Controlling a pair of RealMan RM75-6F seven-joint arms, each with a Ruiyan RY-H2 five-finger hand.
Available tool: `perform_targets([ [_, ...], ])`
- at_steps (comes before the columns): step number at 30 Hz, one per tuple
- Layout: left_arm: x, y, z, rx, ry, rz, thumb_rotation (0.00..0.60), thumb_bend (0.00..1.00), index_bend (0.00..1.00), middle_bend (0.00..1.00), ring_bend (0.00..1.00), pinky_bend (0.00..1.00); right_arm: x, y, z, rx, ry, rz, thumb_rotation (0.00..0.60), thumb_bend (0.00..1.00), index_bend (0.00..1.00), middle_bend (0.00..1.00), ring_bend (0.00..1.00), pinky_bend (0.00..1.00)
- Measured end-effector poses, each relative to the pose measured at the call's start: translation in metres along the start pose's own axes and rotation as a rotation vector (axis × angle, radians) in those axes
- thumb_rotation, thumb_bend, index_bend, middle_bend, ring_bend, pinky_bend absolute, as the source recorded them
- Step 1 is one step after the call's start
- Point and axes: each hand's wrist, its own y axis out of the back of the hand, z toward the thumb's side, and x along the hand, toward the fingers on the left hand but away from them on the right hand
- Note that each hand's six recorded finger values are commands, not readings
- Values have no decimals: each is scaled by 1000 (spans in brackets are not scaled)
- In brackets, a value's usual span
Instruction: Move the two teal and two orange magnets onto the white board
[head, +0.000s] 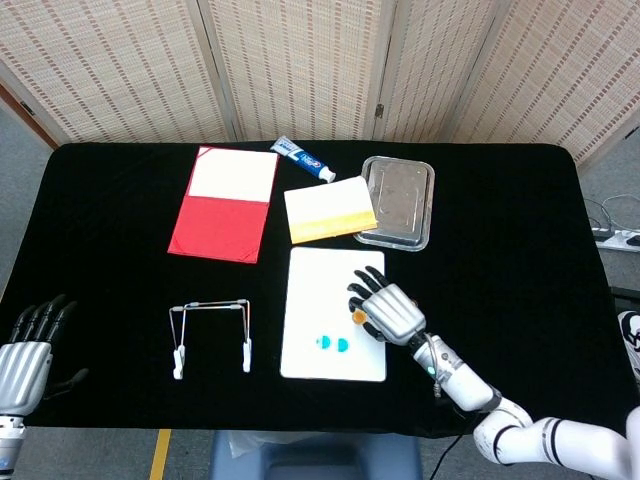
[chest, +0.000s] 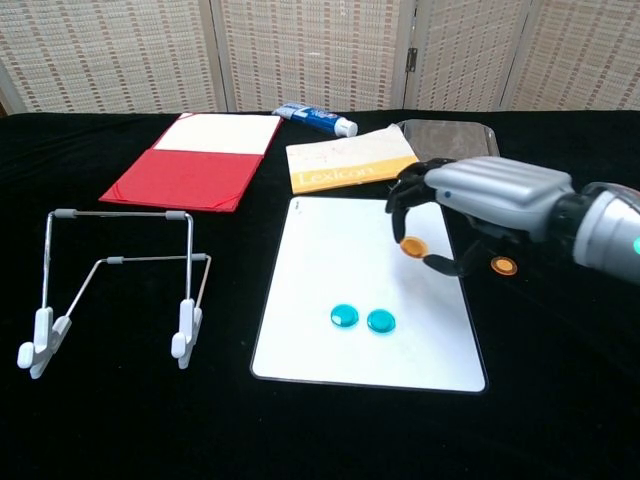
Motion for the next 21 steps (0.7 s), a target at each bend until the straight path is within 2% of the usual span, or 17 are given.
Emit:
perform_targets([
  [6,0,-2,-2,-2,4,-5,600,211,39,17,56,0,-28,-5,20,21,9,34,600,465,537,226,33,0],
  [21,0,-6,-6,-4,12,-14,600,211,39,16,55,0,-62,-17,28,63,-22,66,600,464,503,210,25,0],
])
